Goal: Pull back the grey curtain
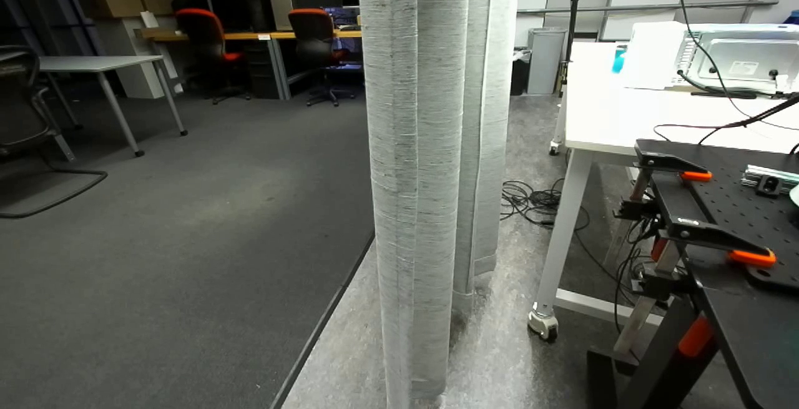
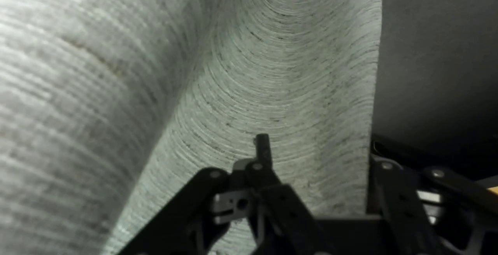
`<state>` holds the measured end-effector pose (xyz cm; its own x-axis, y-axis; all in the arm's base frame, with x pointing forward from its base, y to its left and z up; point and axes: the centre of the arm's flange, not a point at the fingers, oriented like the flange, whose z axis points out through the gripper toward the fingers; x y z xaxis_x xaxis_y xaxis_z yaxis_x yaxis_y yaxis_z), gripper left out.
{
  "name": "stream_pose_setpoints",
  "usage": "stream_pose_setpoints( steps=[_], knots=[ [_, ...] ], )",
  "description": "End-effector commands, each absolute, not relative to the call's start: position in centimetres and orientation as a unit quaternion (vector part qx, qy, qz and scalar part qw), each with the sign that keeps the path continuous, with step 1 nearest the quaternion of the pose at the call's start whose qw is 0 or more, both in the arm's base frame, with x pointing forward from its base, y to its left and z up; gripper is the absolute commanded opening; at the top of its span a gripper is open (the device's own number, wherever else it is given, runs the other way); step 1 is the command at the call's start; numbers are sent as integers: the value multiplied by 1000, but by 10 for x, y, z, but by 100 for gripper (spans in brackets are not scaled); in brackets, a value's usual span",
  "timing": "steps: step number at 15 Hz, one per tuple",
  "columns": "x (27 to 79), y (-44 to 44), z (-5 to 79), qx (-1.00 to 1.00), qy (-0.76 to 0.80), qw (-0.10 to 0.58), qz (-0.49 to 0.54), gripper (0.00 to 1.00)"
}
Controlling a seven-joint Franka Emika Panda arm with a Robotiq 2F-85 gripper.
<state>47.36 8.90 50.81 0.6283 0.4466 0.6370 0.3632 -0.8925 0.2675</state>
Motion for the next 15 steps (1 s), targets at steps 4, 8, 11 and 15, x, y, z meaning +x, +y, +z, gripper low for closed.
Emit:
stream_pose_setpoints(
  steps=[4,8,11,15],
  knots=[
    [477,75,499,890,206,91,396,0],
    [484,46,499,895,178,108,394,1],
    [498,4,498,908,132,114,381,1],
    [516,-81,492,923,41,124,362,1]
  ],
)
